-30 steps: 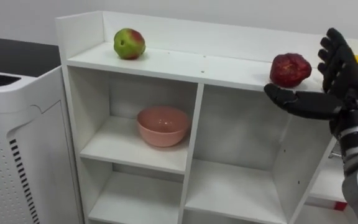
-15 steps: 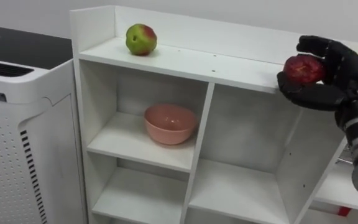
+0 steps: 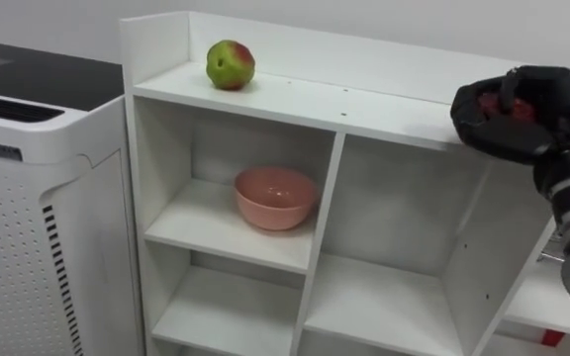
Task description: Arrange fruit in the closet
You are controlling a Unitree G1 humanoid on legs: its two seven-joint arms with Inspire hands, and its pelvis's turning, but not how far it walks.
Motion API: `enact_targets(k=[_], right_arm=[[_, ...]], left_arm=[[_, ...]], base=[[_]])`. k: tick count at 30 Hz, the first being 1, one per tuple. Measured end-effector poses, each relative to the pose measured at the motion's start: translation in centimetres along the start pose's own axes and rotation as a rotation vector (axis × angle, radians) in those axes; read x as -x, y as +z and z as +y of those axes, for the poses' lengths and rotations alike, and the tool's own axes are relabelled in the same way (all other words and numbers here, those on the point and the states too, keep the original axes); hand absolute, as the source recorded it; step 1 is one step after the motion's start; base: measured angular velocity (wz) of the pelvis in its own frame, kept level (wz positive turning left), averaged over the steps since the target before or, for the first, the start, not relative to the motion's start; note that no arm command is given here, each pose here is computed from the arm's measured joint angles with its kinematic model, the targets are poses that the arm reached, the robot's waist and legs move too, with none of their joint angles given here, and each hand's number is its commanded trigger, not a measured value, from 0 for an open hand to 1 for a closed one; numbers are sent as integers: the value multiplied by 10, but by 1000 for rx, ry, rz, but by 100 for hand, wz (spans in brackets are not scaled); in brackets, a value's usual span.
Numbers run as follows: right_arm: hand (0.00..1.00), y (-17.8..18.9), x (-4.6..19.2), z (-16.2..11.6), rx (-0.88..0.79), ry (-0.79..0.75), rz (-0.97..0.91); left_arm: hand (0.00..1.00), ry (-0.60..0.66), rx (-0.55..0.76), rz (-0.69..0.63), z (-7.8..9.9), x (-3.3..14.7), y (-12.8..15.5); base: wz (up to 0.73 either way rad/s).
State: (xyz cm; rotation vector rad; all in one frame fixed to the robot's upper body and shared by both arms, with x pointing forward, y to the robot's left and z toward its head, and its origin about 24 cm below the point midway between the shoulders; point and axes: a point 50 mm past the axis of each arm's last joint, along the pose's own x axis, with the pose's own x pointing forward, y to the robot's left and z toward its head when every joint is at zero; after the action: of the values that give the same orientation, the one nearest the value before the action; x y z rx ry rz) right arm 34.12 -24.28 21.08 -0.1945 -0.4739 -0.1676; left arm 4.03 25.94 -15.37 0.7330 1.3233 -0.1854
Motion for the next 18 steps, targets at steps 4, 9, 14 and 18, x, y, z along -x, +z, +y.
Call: enact_targets(k=[4, 9, 14, 18], right_arm=[[100, 3, 0, 3, 3, 15, -9], [100, 9, 4, 16, 41, 75, -47], [100, 22, 16, 31, -14, 152, -103], [100, 28, 20, 44, -25, 224, -130]], left_arm=[[0, 1, -4, -1, 0, 0, 1], [0, -4, 1, -9, -2, 0, 4], [0, -5, 0, -8, -2, 0, 3], [0, -15, -32, -24, -4, -1, 8]], base=[[-1], [-4], [0], [0]])
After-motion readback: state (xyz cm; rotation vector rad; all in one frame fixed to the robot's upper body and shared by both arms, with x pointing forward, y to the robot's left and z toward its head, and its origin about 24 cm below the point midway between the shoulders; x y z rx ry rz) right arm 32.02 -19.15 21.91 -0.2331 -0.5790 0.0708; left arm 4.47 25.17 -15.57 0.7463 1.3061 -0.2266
